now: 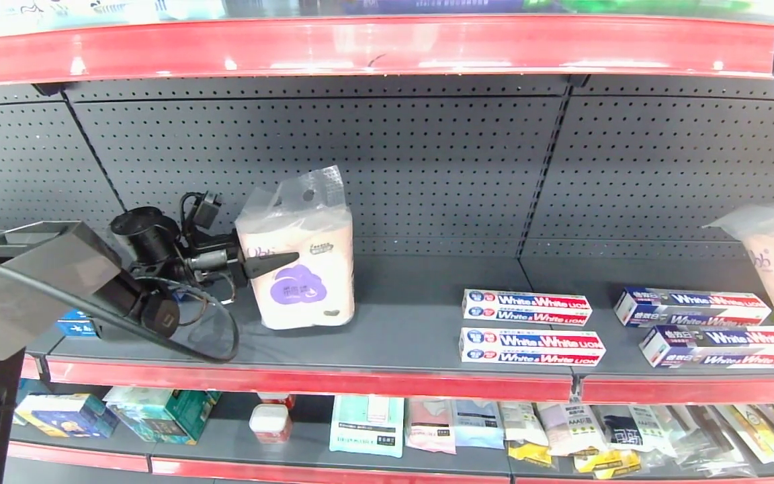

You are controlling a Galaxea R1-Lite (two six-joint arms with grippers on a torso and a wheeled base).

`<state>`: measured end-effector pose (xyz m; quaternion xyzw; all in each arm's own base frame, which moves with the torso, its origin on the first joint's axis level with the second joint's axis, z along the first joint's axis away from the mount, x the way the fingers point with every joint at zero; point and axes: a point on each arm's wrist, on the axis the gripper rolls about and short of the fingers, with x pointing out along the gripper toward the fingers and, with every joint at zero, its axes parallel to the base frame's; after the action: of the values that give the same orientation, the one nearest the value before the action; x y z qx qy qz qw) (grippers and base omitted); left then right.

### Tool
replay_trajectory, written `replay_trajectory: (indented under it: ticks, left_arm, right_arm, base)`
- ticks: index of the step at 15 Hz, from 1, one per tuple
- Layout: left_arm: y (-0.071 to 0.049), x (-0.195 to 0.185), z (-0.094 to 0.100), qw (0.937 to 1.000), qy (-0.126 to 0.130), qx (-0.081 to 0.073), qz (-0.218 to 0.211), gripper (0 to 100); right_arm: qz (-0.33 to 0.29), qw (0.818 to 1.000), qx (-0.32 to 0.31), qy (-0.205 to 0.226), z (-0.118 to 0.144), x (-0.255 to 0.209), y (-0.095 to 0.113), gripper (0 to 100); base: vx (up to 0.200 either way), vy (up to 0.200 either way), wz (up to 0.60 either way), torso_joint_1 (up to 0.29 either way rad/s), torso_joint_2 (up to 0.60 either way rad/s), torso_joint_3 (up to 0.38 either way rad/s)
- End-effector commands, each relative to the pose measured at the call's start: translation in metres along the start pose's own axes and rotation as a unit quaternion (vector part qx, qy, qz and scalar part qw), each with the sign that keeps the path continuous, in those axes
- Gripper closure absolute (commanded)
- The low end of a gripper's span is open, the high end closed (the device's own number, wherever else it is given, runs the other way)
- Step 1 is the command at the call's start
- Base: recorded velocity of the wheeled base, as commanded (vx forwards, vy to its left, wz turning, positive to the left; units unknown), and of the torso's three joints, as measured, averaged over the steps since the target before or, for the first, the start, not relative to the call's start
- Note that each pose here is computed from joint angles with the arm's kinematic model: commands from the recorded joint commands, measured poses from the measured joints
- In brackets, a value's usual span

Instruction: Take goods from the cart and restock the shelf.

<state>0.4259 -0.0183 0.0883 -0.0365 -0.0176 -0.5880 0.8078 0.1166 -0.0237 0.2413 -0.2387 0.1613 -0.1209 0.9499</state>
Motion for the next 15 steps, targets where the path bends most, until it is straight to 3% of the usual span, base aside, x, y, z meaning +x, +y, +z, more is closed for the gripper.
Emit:
replay_trajectory:
  ticks: [1, 3, 5, 7, 11, 15]
  left_arm:
    - [-0.012, -0.007, 0.007, 1.0, 0.002, 0.005, -0.007, 100]
    - [-0.019, -0.018, 0.002, 0.9997, 0.008, 0.005, -0.024, 100]
    - [-0.023, -0.027, -0.004, 0.9996, 0.015, -0.006, -0.025, 100]
    - [-0.021, -0.035, -0.005, 0.9997, 0.016, 0.004, -0.02, 100]
    - [-0.018, -0.037, -0.013, 0.9996, 0.019, -0.003, -0.019, 100]
    - [-0.023, -0.037, -0.019, 0.9992, 0.023, 0.008, -0.031, 100]
  right_arm:
    - [0.001, 1.0, -0.001, 0.001, 0.0, 0.0, 0.0, 100]
    - [0.001, 1.0, -0.001, 0.0, 0.0, 0.0, 0.0, 100]
    - [0.001, 1.0, -0.001, 0.0, 0.0, 0.0, 0.0, 100]
    - [0.001, 1.0, -0.002, 0.001, 0.0, 0.0, 0.0, 100]
    - [0.002, 1.0, -0.003, -0.002, 0.001, 0.0, 0.0, 100]
    - [-0.001, 1.0, -0.002, -0.005, 0.001, -0.002, 0.0, 100]
  base:
    - [0.0, 0.0, 0.0, 0.0, 0.0, 0.0]
    - [0.0, 0.0, 0.0, 0.0, 0.0, 0.0]
    - [0.0, 0.0, 0.0, 0.0, 0.0, 0.0]
    - [0.0, 0.0, 0.0, 0.0, 0.0, 0.0]
    - [0.0, 0.0, 0.0, 0.0, 0.0, 0.0]
    - [0.0, 0.0, 0.0, 0.0, 0.0, 0.0]
